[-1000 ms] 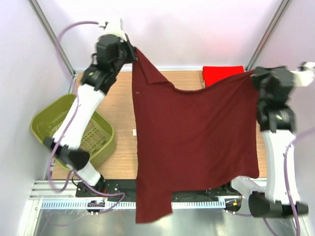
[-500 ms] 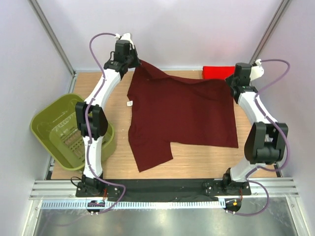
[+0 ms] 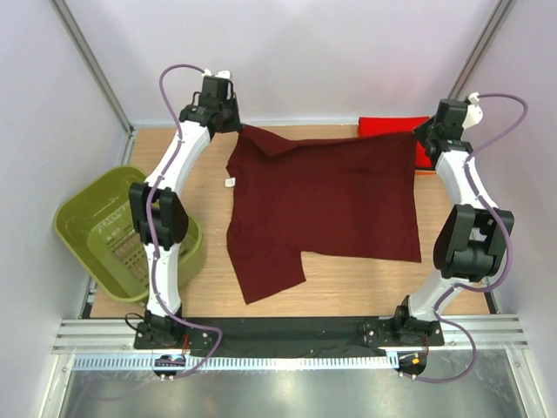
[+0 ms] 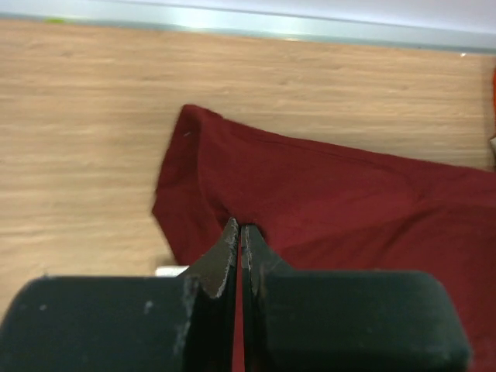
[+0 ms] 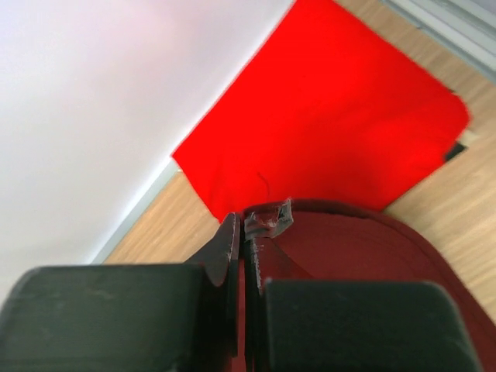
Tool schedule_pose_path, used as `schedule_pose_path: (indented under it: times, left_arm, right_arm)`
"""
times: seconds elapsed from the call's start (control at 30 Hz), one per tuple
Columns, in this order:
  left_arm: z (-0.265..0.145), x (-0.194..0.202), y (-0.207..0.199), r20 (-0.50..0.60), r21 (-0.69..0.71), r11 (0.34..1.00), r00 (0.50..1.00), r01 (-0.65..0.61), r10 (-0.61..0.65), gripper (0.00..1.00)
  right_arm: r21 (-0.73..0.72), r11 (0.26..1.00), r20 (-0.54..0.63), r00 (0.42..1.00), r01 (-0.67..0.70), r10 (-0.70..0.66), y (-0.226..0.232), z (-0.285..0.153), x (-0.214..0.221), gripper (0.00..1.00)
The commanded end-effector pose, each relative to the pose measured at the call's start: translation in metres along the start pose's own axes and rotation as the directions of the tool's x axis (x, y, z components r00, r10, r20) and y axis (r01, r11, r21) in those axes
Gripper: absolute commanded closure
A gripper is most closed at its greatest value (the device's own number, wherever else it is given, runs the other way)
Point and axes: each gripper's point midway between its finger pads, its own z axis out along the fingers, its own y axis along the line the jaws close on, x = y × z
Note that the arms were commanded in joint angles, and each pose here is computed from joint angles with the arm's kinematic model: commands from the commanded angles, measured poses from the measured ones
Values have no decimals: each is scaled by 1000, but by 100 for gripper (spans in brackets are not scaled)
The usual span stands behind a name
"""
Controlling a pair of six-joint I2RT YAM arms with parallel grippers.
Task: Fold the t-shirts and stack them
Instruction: Flatten the tshirt out
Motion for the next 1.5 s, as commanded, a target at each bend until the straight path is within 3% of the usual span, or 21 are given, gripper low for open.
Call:
schedule_pose_path:
  times: [0.0, 0.2, 0.3, 0.43, 0.6, 0.67, 0.73, 0.77, 0.8, 0.87, 0.93, 1.0, 1.13, 1.37, 1.43, 1.47]
  left_arm:
    - [-57, -24, 12, 35, -72, 997, 999, -29, 32, 100]
    - [-63, -10, 5, -28, -50, 998, 999, 27, -28, 100]
    - [-78, -22, 10, 22, -89, 995, 999, 46, -44, 100]
    - [-136, -83, 2, 233, -82, 992, 970, 96, -75, 100]
    - [-257, -164, -32, 539, 49, 992, 833, 121, -128, 100]
    - [-292, -176, -40, 594, 95, 988, 790, 121, -154, 100]
    - [-348, -187, -47, 668, 178, 975, 711, 134, -220, 100]
    - [-346, -177, -47, 656, 187, 972, 719, 141, -230, 100]
    - [-391, -183, -48, 705, 251, 959, 653, 134, -276, 100]
    - [-402, -171, -49, 700, 283, 949, 646, 141, -305, 100]
    - [-438, -167, -51, 716, 346, 932, 610, 109, -338, 100]
    - [-451, -159, -56, 711, 371, 926, 619, 71, -332, 100]
    - [-476, -141, -56, 717, 378, 926, 634, -5, -289, 100]
    - [-527, -133, -31, 802, 278, 958, 565, -64, -195, 100]
    - [-527, -137, -30, 809, 232, 969, 570, -89, -142, 100]
    - [-544, -144, -30, 830, 231, 968, 539, -100, -142, 100]
  right_arm:
    - [-14, 1000, -6, 1000, 12, -12, -4, -9, -20, 99]
    - [-33, 999, -12, 1000, -3, 3, -5, -20, -30, 99]
    - [-55, 998, -24, 1000, -15, 14, 5, -31, -35, 99]
    - [-113, 993, 5, 1000, -26, 27, 40, -69, -72, 99]
    - [-281, 959, 179, 979, -42, 95, 111, -169, -163, 99]
    - [-317, 947, 315, 936, -52, 157, 123, -226, -206, 99]
    - [-312, 947, 393, 896, -80, 205, 118, -265, -225, 99]
    - [-295, 945, 481, 833, -139, 273, 102, -302, -242, 99]
    - [-300, 938, 520, 795, -171, 312, 94, -325, -248, 99]
    - [-324, 911, 603, 685, -257, 408, 70, -380, -259, 99]
    - [-361, 890, 637, 624, -278, 453, 60, -412, -263, 99]
    - [-404, 872, 658, 574, -278, 488, 51, -449, -264, 99]
    - [-407, 874, 694, 532, -265, 485, 36, -492, -262, 99]
    - [-440, 859, 733, 449, -262, 512, 15, -546, -259, 99]
    - [-448, 856, 736, 438, -257, 517, 16, -553, -262, 99]
    - [-467, 850, 735, 427, -244, 527, 19, -561, -265, 99]
